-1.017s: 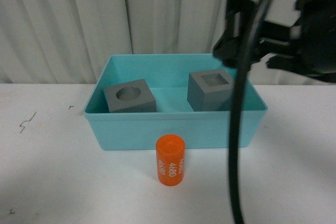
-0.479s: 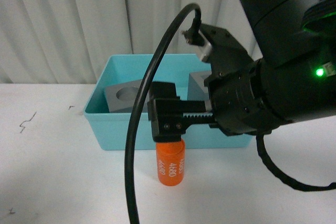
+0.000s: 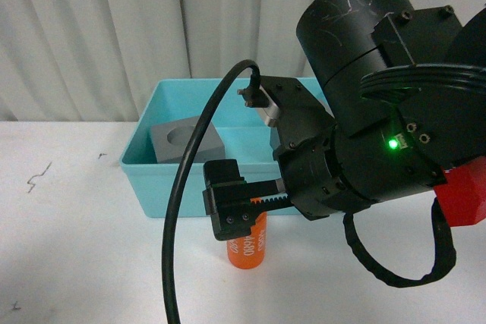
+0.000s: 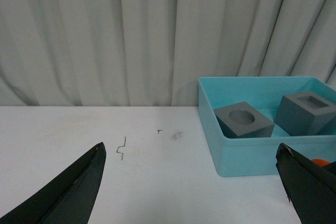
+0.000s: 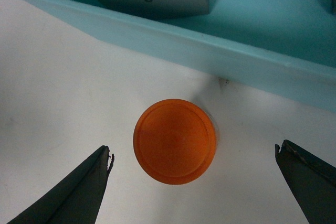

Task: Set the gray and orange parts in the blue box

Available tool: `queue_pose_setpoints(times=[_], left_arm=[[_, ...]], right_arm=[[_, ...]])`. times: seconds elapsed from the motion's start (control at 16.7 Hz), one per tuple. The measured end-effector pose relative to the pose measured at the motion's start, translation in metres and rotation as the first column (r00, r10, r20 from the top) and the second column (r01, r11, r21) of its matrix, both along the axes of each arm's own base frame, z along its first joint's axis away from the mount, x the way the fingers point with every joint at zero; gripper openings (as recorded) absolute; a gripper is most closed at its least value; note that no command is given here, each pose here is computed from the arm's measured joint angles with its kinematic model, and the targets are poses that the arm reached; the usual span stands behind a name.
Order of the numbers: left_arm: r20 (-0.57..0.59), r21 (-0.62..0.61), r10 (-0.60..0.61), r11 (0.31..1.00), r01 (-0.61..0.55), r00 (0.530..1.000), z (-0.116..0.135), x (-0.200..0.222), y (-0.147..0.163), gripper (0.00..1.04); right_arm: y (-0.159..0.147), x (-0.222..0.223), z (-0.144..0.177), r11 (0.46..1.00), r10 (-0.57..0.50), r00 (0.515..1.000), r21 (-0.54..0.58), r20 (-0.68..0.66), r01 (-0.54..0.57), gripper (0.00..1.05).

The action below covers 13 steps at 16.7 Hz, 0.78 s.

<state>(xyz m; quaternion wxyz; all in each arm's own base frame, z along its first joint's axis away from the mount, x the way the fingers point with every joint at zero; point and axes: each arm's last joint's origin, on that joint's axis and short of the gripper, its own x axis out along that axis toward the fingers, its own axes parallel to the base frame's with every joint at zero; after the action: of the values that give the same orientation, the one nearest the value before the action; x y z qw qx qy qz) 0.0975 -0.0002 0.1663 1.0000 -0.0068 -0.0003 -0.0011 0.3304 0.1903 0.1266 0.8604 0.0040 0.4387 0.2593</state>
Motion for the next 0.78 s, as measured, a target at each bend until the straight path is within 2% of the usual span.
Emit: queue_pose_setpoints(times=[0.6, 0.66, 0.78], left_arm=[[0.0, 0.0, 0.0, 1.0, 0.0, 1.0, 0.0, 0.0, 0.0, 0.98], [0.0, 0.0, 0.0, 1.0, 0.0, 1.0, 0.0, 0.0, 0.0, 0.98], [0.0, 0.0, 0.0, 1.0, 0.0, 1.0, 0.0, 0.0, 0.0, 0.98]], right_arm=[[0.022, 0.004, -0.015, 0.993, 0.1, 0.995, -0.067, 0.002, -0.1, 0.98], [0.022, 0.004, -0.015, 0.992, 0.101, 0.995, -0.071, 0.007, -0.1, 0.96], [0.018, 0.007, -0.015, 0.992, 0.095, 0.995, -0.083, 0.017, -0.093, 0.76]])
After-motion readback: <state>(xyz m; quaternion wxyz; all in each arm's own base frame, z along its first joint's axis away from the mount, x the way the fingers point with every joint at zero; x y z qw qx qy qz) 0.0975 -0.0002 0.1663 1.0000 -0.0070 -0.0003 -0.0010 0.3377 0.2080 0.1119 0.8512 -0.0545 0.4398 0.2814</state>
